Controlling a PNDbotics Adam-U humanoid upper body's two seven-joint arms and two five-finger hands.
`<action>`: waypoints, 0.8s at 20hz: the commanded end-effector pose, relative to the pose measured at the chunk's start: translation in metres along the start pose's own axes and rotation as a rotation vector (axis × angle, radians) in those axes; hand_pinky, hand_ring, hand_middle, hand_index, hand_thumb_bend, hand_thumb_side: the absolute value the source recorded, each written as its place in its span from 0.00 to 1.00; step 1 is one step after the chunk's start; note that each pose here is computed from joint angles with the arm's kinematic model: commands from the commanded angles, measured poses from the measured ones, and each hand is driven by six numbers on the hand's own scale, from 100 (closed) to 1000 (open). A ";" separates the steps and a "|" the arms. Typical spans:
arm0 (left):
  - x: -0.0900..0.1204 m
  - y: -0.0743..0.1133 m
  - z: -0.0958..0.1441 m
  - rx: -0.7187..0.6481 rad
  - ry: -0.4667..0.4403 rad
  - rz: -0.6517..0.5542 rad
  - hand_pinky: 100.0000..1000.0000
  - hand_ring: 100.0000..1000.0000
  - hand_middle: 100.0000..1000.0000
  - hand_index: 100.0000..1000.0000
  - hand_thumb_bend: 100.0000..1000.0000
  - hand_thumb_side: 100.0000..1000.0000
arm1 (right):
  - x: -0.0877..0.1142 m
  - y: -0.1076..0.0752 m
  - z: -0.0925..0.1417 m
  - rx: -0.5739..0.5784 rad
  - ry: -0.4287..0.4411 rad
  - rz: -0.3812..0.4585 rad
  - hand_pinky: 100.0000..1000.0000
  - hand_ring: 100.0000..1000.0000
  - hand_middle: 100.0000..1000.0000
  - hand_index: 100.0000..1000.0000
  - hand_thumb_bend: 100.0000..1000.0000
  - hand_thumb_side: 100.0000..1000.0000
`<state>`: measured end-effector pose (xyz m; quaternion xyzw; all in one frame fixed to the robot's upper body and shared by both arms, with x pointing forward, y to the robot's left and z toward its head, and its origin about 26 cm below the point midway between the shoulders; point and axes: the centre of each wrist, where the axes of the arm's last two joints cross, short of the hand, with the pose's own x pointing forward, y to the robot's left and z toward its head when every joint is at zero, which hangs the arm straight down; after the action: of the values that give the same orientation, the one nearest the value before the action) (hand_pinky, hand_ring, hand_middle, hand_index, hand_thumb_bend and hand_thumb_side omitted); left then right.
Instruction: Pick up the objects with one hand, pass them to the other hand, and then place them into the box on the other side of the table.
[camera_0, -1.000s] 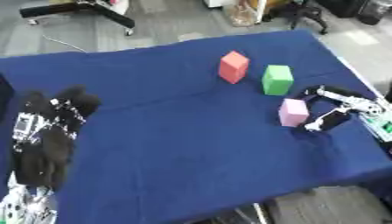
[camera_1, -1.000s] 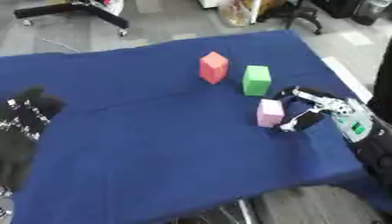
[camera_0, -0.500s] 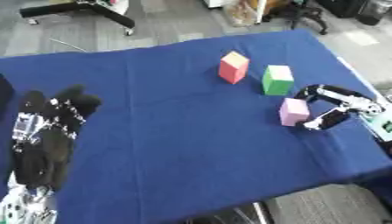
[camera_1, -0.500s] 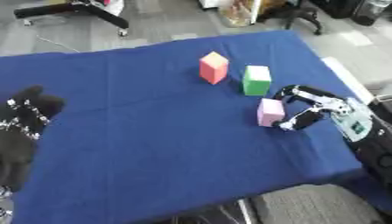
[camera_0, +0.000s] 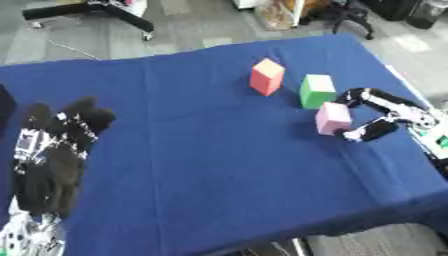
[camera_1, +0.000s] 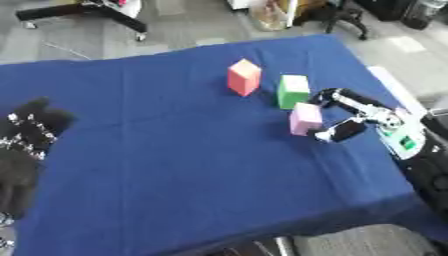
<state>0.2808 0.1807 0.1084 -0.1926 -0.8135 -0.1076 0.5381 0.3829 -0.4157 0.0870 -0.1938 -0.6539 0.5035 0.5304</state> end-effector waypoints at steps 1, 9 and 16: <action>0.006 -0.001 -0.002 -0.002 -0.022 -0.003 0.94 0.75 0.62 0.81 0.28 0.93 | 0.015 -0.029 0.003 -0.065 -0.065 0.041 0.82 0.91 0.74 0.42 0.28 0.10; 0.004 0.000 -0.002 0.007 -0.012 -0.004 0.94 0.75 0.62 0.81 0.28 0.94 | 0.087 -0.047 -0.005 -0.142 -0.360 0.053 0.82 0.90 0.75 0.43 0.28 0.15; 0.001 0.001 -0.002 0.017 0.001 -0.005 0.94 0.75 0.62 0.81 0.27 0.95 | 0.169 -0.054 -0.003 -0.177 -0.639 0.052 0.82 0.88 0.74 0.44 0.27 0.20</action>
<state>0.2819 0.1810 0.1053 -0.1872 -0.8099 -0.1019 0.5465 0.3464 -0.3109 0.1980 -0.0897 -0.8142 0.4907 0.2969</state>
